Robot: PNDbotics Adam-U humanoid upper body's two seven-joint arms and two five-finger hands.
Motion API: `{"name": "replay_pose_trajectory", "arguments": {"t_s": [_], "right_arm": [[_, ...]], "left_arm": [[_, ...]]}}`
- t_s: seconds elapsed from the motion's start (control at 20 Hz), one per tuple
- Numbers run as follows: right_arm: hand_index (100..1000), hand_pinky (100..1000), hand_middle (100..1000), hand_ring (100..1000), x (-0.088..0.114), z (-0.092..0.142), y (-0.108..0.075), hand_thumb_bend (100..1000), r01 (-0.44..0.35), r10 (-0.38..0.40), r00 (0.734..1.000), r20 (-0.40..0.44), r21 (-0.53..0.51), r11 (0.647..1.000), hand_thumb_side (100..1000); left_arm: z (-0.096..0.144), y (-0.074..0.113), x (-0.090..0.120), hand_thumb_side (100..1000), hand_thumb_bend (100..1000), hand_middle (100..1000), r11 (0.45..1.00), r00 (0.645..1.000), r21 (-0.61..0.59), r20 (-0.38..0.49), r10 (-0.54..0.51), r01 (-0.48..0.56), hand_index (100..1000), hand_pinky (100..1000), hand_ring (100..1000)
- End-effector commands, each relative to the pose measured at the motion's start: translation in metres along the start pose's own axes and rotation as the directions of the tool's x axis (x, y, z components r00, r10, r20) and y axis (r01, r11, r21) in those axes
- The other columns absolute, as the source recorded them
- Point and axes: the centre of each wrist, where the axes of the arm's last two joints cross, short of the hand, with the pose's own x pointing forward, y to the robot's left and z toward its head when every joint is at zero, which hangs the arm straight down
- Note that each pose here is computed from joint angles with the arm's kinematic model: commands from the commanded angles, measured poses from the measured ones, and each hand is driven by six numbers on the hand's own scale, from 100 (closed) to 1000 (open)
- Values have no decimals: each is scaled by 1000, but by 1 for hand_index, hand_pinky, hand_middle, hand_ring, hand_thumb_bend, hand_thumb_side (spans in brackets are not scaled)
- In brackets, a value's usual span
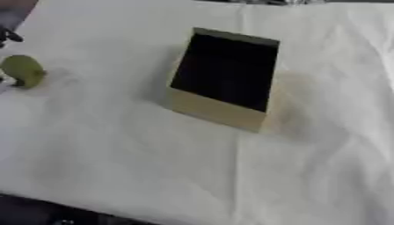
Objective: Pick up objects on the table and place them in the box.
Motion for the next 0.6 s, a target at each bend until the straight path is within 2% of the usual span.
{"name": "replay_pose_trajectory", "arguments": {"t_s": [0.05,0.3,0.6], "right_arm": [[768,804,690,718,6,-7,-2,100,6,-6,999,36,-1,1000,564],[768,804,690,718,7,-7,-2,100,10,-10,999,36,0,1000,565],[768,805,689,719,7,-6,-1,100,15,-15,999,34,3,1000,568]], "left_arm": [[7,15,-6,100,601,868,999,998,6,-36,-43,43,902,936,942],[5,11,-8,100,567,864,996,995,-11,-58,-85,84,899,931,932],[3,6,-8,100,453,821,995,991,1,-82,-104,105,884,895,894]]}}
